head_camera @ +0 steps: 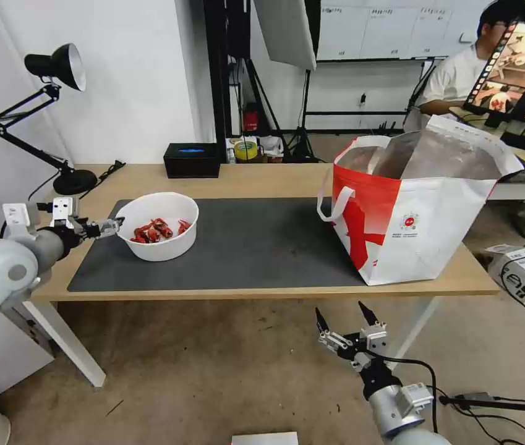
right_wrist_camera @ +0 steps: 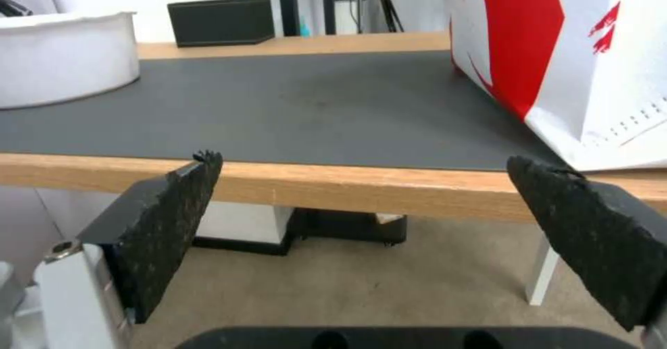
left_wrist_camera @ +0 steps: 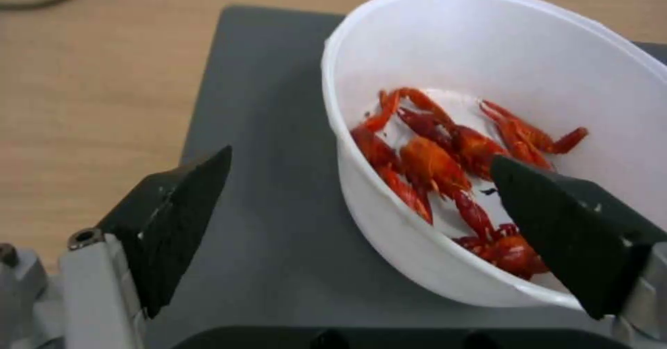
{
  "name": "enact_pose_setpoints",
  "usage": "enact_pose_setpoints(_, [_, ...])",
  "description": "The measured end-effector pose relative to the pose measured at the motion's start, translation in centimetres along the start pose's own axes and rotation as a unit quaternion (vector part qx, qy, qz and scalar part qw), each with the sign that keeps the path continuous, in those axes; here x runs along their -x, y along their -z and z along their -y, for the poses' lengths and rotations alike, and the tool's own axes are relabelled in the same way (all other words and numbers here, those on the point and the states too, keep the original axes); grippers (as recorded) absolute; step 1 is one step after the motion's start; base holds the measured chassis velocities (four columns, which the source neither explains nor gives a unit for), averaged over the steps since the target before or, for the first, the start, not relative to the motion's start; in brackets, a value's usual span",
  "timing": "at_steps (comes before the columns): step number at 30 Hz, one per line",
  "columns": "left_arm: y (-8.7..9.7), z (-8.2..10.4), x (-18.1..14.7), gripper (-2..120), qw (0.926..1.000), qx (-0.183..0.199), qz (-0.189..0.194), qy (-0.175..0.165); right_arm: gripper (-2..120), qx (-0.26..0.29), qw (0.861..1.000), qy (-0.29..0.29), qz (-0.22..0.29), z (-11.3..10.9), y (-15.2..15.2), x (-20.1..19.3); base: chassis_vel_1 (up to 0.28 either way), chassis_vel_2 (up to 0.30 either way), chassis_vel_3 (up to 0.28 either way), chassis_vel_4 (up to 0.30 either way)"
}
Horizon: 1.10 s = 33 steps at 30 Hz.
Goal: Pick up the trash from the table and place it into the takeout bag.
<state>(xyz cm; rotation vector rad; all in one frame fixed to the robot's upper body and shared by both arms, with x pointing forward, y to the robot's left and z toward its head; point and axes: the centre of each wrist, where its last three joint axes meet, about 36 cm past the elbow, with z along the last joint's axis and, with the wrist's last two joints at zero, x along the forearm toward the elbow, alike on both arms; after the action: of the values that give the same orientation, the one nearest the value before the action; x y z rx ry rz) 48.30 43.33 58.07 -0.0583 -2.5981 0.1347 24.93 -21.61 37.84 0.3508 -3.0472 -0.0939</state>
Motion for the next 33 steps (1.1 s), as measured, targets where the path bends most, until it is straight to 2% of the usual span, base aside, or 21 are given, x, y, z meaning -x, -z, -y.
enact_pose_setpoints(2, [0.8, -0.1, 0.2, 100, 0.9995, -0.027, -0.014, -0.012, 100, 0.0, 1.0, 0.0, 0.0, 0.0, 0.0, 0.0, 0.0, 0.0, 0.0, 0.0])
enact_pose_setpoints(11, [2.5, 0.1, 1.0, 100, 0.9983, -0.046, -0.023, -0.026, 100, 0.0, 1.0, 0.0, 0.0, 0.0, 0.0, 0.0, 0.0, 0.0, 0.0, 0.0])
enact_pose_setpoints(22, [3.8, 2.0, 4.7, 100, 0.9976, -0.036, -0.058, 0.004, 100, 0.0, 1.0, 0.0, 0.0, 0.0, 0.0, 0.0, 0.0, 0.0, 0.0, 0.0])
enact_pose_setpoints(33, [3.4, 3.1, 6.7, 100, 0.9961, -0.032, -0.077, 0.029, 100, 0.0, 1.0, 0.0, 0.0, 0.0, 0.0, 0.0, 0.0, 0.0, 0.0, 0.0])
